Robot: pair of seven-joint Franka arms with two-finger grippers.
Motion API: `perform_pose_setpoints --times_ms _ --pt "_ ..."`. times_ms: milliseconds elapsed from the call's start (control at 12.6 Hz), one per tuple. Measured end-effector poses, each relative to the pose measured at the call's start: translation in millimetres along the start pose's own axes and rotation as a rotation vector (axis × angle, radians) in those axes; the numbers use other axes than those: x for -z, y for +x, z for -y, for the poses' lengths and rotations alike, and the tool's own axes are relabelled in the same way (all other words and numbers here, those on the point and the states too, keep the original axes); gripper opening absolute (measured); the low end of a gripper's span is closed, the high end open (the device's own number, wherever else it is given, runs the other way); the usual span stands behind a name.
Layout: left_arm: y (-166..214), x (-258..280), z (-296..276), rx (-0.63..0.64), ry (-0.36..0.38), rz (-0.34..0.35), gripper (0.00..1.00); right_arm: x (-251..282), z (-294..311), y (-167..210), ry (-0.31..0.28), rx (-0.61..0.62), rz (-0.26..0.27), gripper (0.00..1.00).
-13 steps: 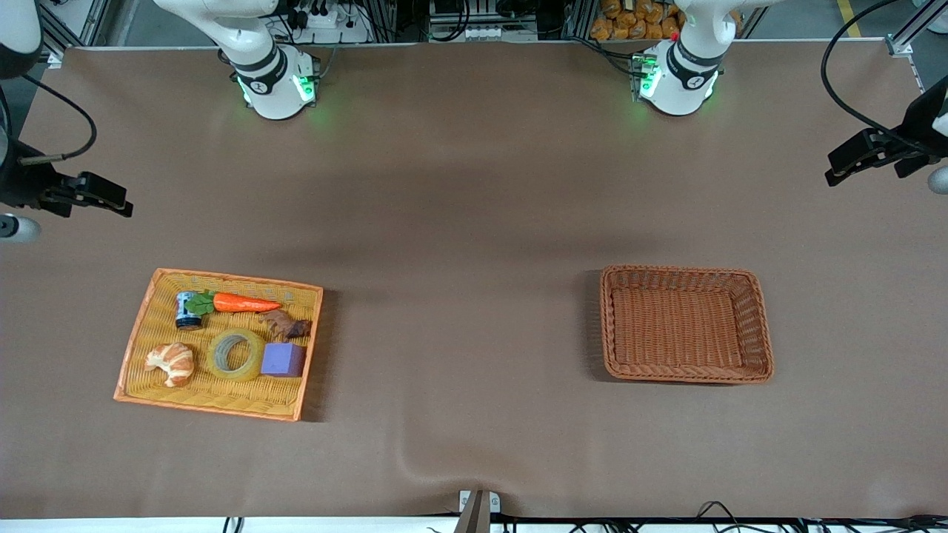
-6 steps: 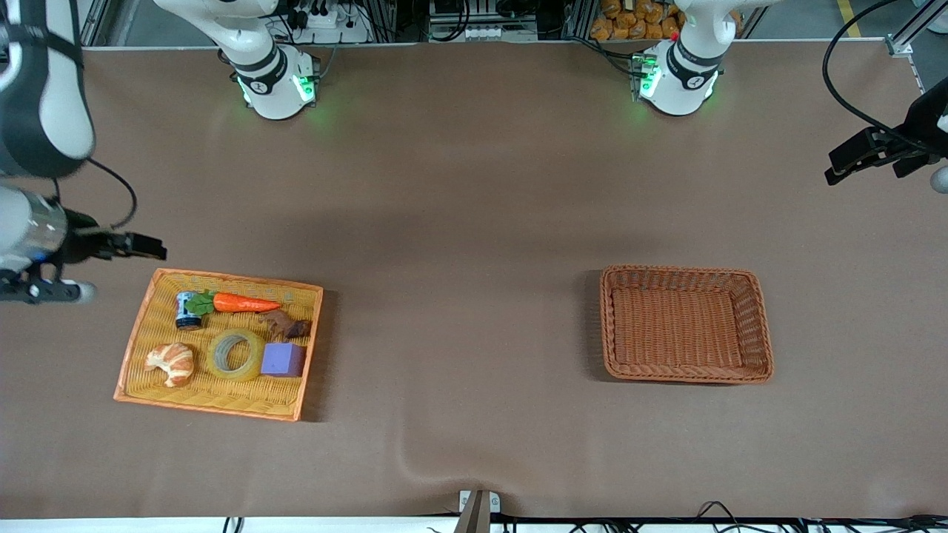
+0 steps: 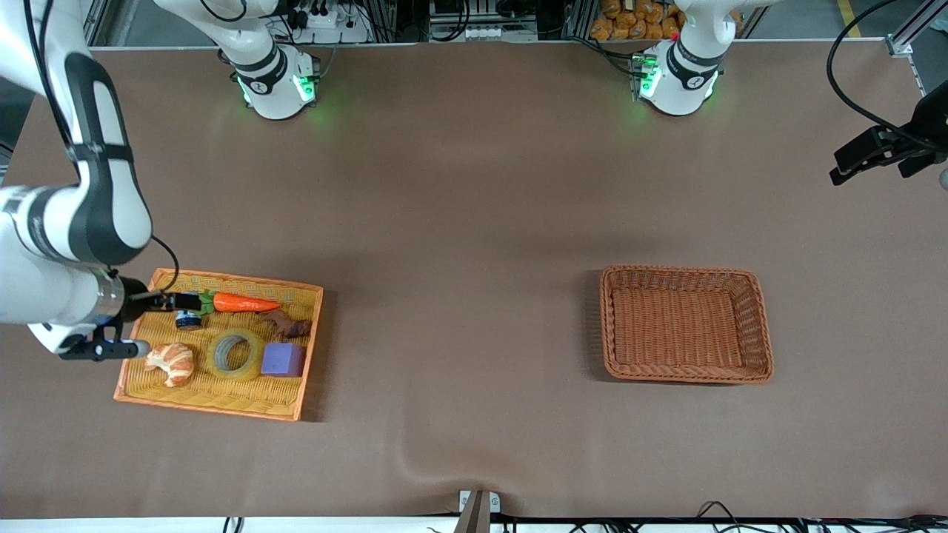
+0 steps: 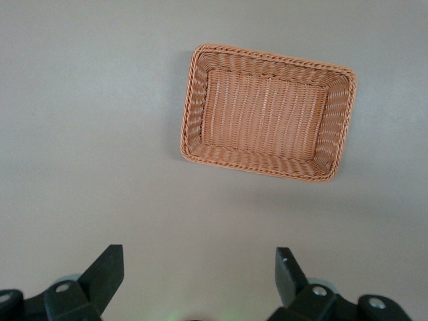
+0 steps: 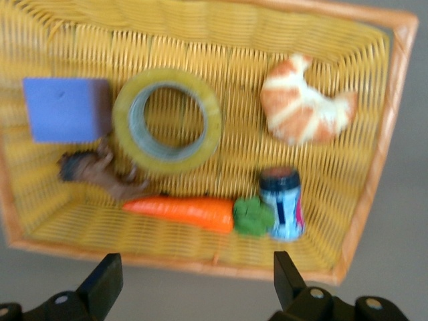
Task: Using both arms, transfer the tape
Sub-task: 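Reach the right gripper down over the yellow tape roll in the tray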
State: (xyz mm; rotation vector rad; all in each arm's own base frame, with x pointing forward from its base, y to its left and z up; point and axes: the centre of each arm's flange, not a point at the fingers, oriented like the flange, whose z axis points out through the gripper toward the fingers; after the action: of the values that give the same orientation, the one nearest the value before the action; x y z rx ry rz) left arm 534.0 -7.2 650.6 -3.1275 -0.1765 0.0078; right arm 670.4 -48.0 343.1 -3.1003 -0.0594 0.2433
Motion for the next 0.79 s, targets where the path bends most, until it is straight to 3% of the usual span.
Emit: perform_pose_setpoints --times_ms 317,794 --pt "0 0 0 0.000 -0.001 0.000 1.00 -46 -24 25 -0.005 0.035 -0.051 1.00" --pt "0 0 0 0.000 -0.001 -0.001 1.00 -93 5 52 -0.011 0.034 -0.106 1.00"
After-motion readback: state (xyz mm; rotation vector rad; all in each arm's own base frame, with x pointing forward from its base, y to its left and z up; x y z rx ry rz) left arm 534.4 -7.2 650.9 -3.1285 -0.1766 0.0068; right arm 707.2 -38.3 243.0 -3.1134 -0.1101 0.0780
